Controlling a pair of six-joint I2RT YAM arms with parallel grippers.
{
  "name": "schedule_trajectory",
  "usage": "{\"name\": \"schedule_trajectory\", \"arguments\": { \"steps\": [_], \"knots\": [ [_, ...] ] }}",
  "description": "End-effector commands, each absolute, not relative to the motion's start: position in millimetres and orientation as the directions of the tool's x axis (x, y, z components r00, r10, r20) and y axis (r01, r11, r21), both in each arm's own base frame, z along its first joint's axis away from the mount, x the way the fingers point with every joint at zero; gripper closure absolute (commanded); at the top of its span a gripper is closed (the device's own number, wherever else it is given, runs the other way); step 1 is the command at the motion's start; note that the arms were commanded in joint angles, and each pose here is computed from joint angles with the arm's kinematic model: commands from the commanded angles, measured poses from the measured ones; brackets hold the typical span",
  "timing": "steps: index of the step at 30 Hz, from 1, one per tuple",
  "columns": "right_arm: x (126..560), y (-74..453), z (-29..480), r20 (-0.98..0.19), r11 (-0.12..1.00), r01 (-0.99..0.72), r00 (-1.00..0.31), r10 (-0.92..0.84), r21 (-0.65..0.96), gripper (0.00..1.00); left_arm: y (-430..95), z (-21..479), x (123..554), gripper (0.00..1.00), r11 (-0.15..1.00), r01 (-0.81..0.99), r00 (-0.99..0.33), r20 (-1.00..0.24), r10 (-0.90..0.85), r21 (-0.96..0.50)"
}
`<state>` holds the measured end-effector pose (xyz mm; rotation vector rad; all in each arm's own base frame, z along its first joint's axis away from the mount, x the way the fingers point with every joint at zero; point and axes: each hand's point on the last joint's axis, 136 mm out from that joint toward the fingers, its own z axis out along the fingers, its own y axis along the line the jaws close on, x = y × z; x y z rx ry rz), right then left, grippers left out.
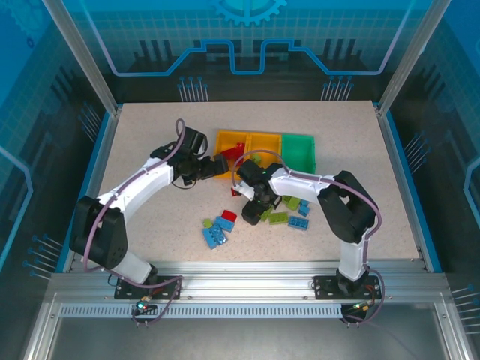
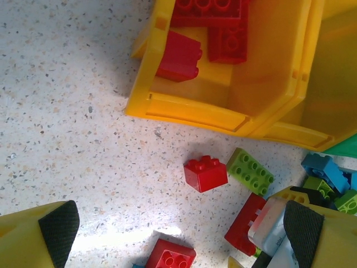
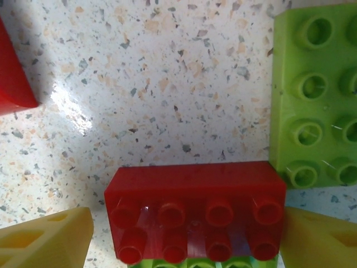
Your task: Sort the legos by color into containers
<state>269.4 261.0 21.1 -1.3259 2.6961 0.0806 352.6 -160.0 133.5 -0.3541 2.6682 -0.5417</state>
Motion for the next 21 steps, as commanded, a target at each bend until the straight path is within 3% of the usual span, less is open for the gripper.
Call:
{"name": "schedule_trajectory", "arguments": {
  "steps": [1,10,21],
  "knots": [
    [267,265,21,-0.127,0.589,-0.808,-0.583,-0.802,-0.013,0.16,-151,136,350,0.01,0.886,-0.195,-0.873,-0.337,-0.353,-0.421],
    [271,272,29,-0.162,0.612,-0.791,-0.604,-0.781,0.000,0.35,-142,127,338,0.01,0.893,-0.215,-0.875,-0.328,-0.356,-0.396],
    [291,294,102,-0.364,0.653,-0.754,-0.628,-0.688,0.067,0.38,-126,105,315,0.01,0.901,-0.262,-0.876,-0.307,-0.372,-0.346]
  ]
}}
